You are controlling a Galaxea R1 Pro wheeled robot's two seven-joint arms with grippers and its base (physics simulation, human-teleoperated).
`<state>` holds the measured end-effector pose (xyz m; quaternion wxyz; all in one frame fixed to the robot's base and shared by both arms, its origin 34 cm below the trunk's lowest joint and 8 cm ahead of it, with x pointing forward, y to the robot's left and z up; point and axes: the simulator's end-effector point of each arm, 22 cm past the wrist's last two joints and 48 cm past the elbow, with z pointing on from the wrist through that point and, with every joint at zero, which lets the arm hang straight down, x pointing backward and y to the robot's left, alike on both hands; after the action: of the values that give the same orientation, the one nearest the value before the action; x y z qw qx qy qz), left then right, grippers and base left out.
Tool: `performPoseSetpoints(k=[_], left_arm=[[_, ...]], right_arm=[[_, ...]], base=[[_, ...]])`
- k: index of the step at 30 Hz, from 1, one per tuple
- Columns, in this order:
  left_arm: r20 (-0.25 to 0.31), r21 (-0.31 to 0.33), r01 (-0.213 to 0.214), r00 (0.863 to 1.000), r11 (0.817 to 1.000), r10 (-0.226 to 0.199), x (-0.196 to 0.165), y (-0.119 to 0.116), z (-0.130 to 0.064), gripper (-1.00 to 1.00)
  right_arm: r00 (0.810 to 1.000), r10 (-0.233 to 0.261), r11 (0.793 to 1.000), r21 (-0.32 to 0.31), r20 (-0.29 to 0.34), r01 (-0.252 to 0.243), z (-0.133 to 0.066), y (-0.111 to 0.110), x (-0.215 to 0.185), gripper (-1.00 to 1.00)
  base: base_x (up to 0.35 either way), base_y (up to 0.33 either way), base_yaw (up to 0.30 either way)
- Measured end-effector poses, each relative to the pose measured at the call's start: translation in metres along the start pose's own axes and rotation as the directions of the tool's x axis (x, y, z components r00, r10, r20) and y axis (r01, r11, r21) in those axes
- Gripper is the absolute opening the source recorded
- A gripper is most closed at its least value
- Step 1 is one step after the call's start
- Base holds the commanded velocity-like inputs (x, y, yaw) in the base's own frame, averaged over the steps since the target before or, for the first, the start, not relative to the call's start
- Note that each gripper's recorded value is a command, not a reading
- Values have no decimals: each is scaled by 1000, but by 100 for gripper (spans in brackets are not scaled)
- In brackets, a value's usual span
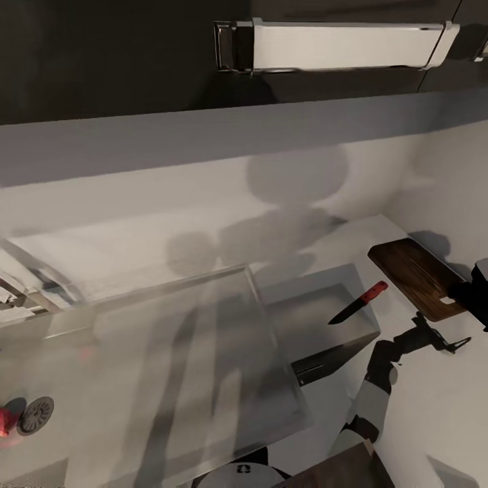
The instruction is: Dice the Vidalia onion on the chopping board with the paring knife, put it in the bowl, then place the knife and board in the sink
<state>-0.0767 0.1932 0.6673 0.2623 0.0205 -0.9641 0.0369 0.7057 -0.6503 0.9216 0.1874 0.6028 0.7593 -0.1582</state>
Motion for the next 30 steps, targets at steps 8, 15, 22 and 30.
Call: performPoseSetpoints(k=[8,15,22,30], left_arm=[[-3,0,0,1000,1000,0,1,0,0,100],[-3,0,0,1000,1000,0,1,0,0,100],[-5,0,0,1000,1000,0,2,0,0,100],[-9,0,1,1000,1000,-1,4,0,0,100]], right_arm=[[1000,-1,1000,2,-1,1,1,0,1,100],[1000,-1,1000,3,-1,1,2,0,1,100],[1000,-2,1000,4,-1,2,2,0,1,100],[1000,-4,1000,8,-2,4,5,-1,3,100]], base=[[0,0,14],[0,0,1],[0,0,12],[0,0,22]])
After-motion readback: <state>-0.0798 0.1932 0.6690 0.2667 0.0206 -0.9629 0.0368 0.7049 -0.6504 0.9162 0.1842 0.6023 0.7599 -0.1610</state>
